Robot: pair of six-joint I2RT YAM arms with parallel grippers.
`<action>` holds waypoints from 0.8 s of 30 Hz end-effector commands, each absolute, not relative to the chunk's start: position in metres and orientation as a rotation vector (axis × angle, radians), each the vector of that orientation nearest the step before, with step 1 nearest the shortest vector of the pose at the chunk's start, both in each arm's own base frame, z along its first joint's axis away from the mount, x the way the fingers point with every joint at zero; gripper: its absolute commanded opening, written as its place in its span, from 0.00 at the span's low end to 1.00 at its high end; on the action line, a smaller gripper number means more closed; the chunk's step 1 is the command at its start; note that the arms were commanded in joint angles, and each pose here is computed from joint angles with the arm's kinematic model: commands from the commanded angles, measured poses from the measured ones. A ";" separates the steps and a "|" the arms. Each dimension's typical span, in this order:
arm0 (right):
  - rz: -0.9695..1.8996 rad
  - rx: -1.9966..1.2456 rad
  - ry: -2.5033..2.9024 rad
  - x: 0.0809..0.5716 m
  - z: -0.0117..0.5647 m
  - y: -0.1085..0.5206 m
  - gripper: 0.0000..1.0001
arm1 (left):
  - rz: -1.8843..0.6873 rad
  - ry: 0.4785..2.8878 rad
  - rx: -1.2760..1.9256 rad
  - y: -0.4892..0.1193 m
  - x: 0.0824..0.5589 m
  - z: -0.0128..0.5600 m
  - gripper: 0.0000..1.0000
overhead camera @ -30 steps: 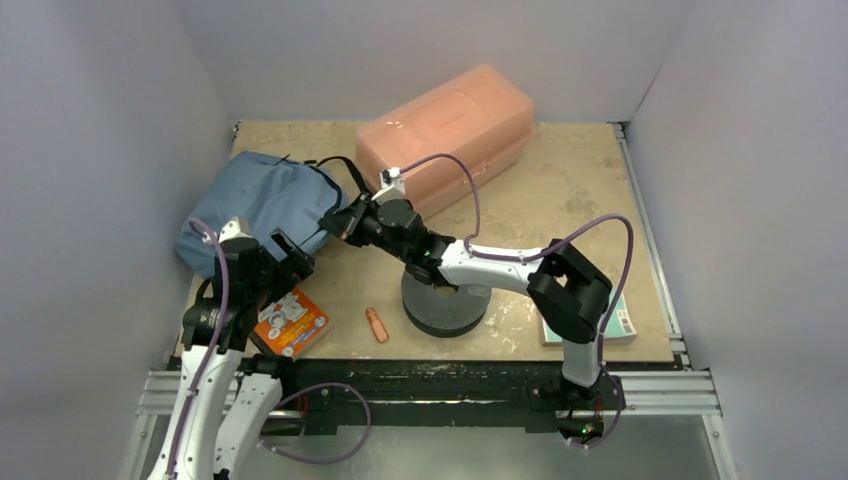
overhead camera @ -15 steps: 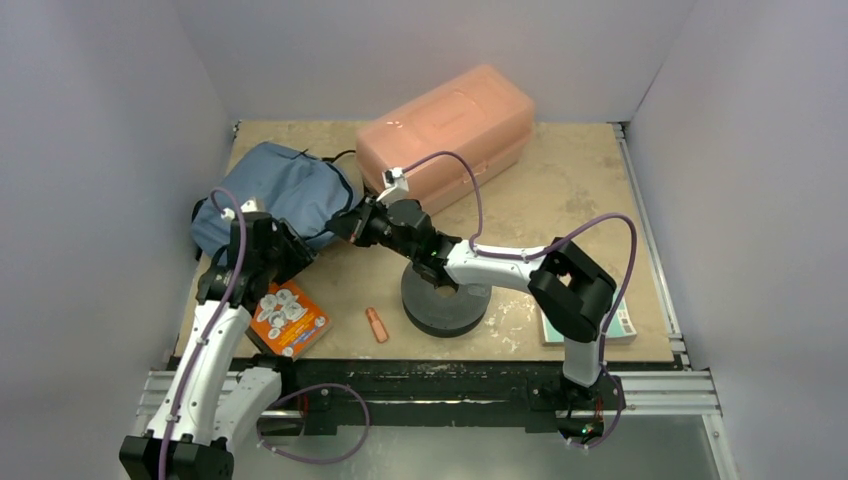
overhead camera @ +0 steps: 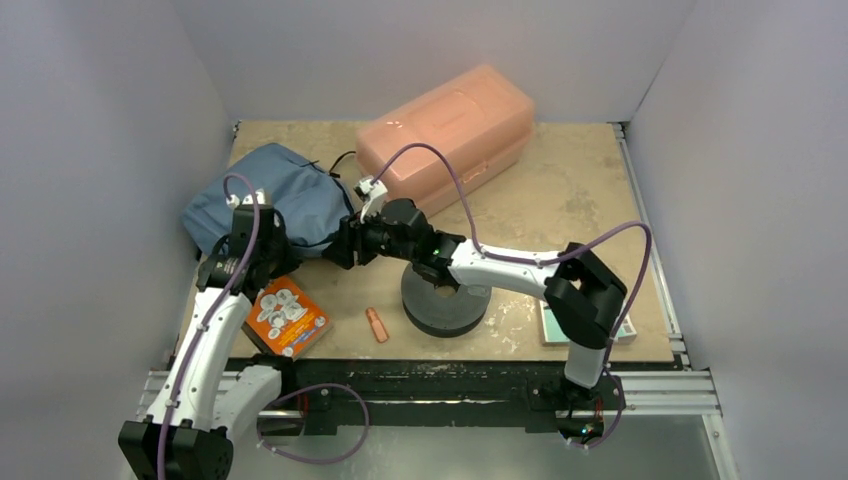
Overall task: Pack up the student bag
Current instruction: Pick up the student bag at the center of the board.
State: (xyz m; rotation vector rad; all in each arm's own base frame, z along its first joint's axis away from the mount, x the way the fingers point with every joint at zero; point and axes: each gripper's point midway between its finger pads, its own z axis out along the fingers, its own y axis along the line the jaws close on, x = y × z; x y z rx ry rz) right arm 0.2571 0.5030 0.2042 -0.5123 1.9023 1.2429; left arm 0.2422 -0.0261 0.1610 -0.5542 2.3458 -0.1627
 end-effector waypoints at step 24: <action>0.528 -1.235 0.893 0.282 0.239 0.494 0.61 | -0.234 2.202 -0.148 -0.037 0.223 0.216 0.00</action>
